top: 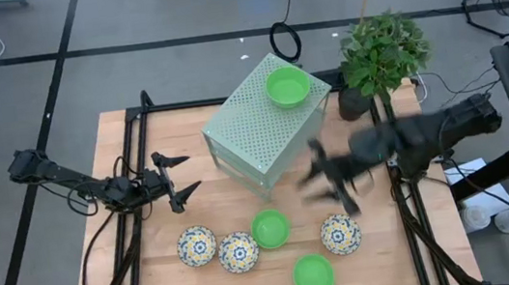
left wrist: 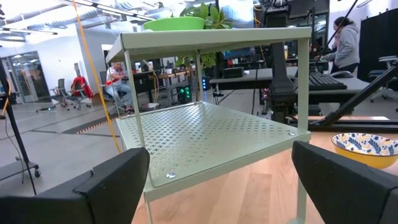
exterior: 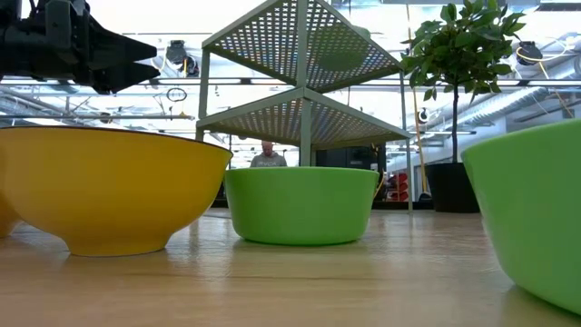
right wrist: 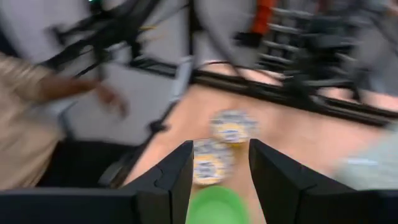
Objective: Pick & Place Mini bowls
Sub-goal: Stack the top green bowl on the green bowl on the shelf
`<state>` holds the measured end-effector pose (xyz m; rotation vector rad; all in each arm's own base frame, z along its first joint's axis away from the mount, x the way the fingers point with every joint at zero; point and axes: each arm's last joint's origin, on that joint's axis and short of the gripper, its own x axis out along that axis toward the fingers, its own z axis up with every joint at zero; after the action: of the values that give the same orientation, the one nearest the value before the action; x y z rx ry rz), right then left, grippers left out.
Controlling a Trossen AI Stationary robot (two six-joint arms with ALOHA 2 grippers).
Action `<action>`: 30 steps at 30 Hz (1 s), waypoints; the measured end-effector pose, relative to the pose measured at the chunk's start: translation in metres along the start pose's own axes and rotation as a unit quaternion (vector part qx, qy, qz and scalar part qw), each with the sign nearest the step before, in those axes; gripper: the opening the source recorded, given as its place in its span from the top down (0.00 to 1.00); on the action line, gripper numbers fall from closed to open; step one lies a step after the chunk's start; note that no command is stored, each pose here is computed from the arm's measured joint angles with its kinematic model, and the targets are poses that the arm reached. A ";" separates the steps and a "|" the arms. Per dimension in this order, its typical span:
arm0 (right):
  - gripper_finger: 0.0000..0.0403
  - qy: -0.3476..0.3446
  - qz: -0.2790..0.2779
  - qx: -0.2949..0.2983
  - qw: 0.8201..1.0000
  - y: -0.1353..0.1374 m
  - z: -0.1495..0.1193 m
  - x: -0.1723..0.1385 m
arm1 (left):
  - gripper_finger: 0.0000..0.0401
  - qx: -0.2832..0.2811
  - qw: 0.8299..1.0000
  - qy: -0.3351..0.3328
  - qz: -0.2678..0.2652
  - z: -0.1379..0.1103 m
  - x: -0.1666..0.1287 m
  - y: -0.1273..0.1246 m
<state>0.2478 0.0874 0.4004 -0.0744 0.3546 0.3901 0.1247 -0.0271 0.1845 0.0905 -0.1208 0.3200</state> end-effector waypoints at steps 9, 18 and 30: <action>0.65 -0.088 0.095 -0.057 0.990 0.051 -0.105 -0.002 | 0.01 0.000 1.000 0.000 0.000 0.000 0.000 0.000; 0.65 -0.224 0.107 -0.076 0.966 0.053 -0.132 -0.048 | 0.01 0.000 1.000 -0.001 0.000 0.000 0.000 0.000; 0.65 -0.259 0.116 -0.074 0.956 0.056 -0.152 -0.050 | 0.01 -0.103 0.957 0.011 -0.271 -0.005 -0.001 -0.019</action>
<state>0.1340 0.1003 0.2756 -0.0741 -0.1890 0.6501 0.1303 -0.0446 0.1786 -0.0881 -0.1020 -0.2401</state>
